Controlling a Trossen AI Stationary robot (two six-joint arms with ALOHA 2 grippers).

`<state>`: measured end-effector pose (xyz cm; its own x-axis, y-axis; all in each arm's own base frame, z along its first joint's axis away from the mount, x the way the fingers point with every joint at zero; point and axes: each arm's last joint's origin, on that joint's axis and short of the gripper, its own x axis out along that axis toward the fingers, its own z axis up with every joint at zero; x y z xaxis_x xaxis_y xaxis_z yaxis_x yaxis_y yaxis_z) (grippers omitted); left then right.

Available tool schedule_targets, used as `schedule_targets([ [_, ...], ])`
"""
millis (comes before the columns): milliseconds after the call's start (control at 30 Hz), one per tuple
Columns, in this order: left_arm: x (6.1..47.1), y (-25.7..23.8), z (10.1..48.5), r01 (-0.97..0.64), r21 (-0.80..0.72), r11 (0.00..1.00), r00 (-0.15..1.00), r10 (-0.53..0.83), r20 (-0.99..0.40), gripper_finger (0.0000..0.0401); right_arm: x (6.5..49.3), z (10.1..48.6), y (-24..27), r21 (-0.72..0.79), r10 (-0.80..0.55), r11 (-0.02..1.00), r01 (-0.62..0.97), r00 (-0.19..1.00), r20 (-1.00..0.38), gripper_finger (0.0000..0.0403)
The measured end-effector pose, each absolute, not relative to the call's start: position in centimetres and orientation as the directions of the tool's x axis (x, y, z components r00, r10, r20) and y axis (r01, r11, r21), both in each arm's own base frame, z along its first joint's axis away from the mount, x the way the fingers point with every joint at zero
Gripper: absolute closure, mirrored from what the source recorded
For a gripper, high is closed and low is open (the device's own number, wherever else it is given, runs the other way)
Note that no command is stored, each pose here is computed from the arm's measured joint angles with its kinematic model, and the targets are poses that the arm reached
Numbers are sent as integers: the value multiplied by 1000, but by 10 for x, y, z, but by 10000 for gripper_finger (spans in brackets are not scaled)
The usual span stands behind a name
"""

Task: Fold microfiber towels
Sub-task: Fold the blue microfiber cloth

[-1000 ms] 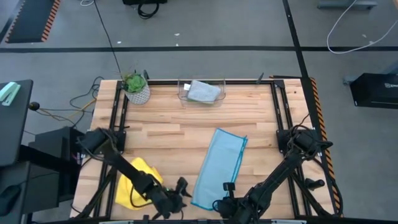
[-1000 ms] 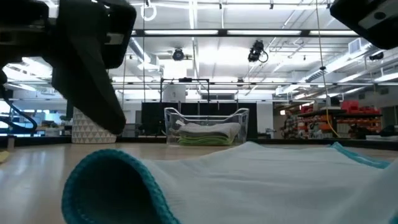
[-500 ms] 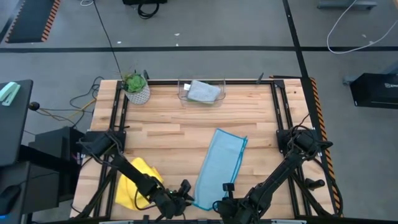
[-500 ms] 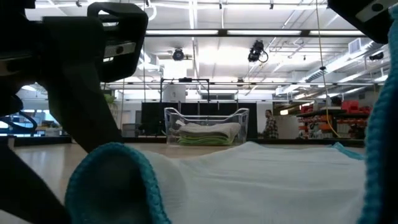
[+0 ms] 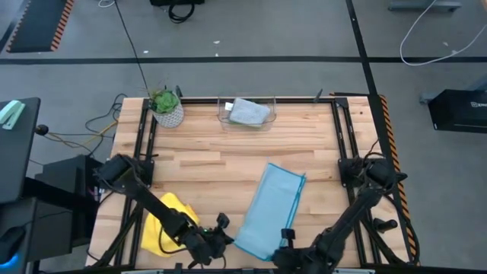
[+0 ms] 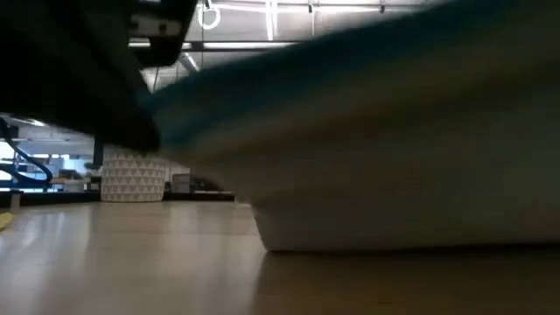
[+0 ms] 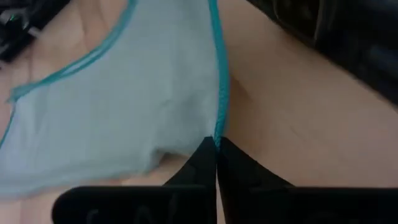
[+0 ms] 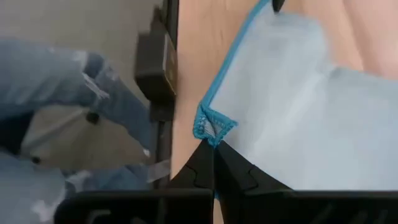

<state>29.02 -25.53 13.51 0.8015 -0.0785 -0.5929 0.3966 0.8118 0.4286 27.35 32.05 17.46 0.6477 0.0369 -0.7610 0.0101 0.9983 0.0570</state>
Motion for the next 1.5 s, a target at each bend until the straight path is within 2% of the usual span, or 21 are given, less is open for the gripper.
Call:
schedule_targets([
  [200, 286, -248, 176, 275, 257, 926, 841, -102, -531, 393, 251, 203, 328, 107, -11, 988, 110, 746, -666, 396],
  [333, 295, -230, 194, 110, 154, 982, 878, -24, -479, 394, 245, 209, 321, 148, -105, 956, 253, 766, -634, 396],
  [500, 321, -193, 195, -73, 82, 994, 883, 103, -458, 394, 240, 208, 305, 157, -221, 896, 416, 722, -655, 396],
  [633, 341, -165, 192, -151, 80, 985, 880, 171, -444, 395, 233, 203, 291, 103, -328, 840, 532, 650, -685, 396],
  [867, 369, -122, 181, -190, 26, 981, 879, 182, -442, 396, 225, 199, 265, -22, -497, 736, 677, 518, -697, 396],
  [1033, 385, -102, 161, -178, -16, 984, 884, 153, -441, 394, 227, 180, 250, -38, -537, 682, 731, 464, -705, 397],
  [1200, 395, -82, 147, -222, -20, 975, 876, 190, -442, 395, 224, 163, 233, -54, -587, 615, 787, 411, -698, 396],
  [1367, 400, -63, 142, -261, -14, 965, 869, 228, -439, 395, 224, 153, 219, -81, -619, 558, 826, 348, -704, 397],
  [1500, 404, -55, 140, -232, -49, 972, 886, 190, -424, 396, 225, 148, 211, -106, -629, 526, 844, 303, -716, 396],
])
